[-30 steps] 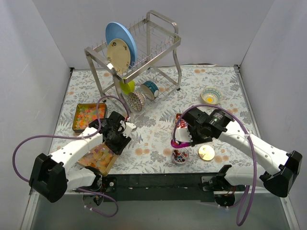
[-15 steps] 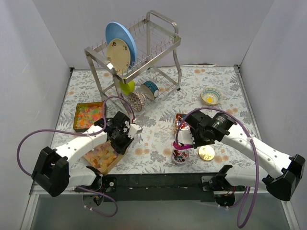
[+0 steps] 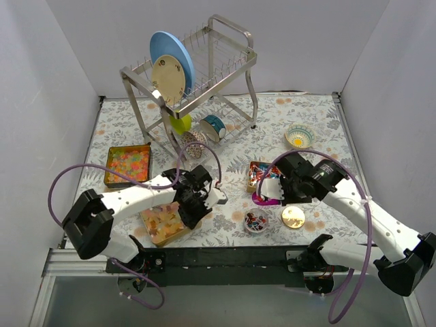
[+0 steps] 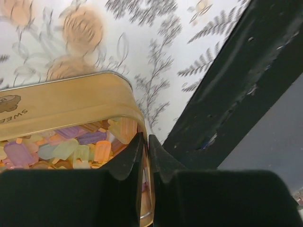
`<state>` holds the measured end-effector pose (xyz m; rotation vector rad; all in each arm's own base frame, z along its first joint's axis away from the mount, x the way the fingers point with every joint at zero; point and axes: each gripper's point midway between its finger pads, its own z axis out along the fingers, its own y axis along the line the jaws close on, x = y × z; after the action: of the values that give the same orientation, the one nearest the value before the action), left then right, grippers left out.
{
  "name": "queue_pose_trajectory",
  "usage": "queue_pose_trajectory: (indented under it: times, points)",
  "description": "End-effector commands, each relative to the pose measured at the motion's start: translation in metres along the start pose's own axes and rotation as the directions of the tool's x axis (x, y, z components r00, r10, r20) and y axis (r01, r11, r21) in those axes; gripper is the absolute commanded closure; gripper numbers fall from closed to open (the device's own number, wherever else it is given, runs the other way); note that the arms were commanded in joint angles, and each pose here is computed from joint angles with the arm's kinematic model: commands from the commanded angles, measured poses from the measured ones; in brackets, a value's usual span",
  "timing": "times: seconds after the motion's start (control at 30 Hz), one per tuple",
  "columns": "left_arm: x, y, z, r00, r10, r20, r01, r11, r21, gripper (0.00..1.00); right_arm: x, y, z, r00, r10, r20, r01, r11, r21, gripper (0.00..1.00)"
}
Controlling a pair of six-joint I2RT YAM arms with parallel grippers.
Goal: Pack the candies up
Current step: Move the storage box to the center of the board.
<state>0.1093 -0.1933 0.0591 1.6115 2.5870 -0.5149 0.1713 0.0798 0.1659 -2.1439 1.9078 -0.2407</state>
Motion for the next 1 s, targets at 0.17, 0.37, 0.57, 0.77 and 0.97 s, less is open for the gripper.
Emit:
queue_pose_trajectory:
  times: [0.17, 0.37, 0.57, 0.77, 0.97]
  points:
    - [-0.06, -0.042, 0.014, 0.989, 0.116, 0.086, -0.128, 0.981, 0.146, 1.0, 0.012, -0.02, -0.002, 0.991, 0.128, 0.046, -0.131, 0.989, 0.066, 0.99]
    - [-0.098, -0.035, 0.031, 0.978, 0.18, 0.108, -0.193, 0.974, 0.121, 1.0, 0.022, -0.018, -0.001, 0.984, 0.176, 0.032, -0.178, 0.981, 0.08, 0.99]
    - [-0.137, -0.022, 0.041, 0.962, 0.233, 0.145, -0.245, 0.967, 0.071, 1.0, 0.029, -0.013, 0.002, 0.976, 0.218, 0.026, -0.219, 0.971, 0.092, 0.99]
    - [-0.161, -0.013, 0.053, 0.958, 0.247, 0.145, -0.257, 0.964, 0.059, 1.0, 0.035, -0.012, 0.002, 0.966, 0.258, 0.026, -0.259, 0.96, 0.108, 0.99]
    - [-0.179, -0.004, 0.057, 0.938, 0.31, 0.155, -0.318, 0.948, 0.028, 1.0, 0.048, -0.016, 0.001, 0.946, 0.325, 0.022, -0.324, 0.935, 0.14, 0.99]
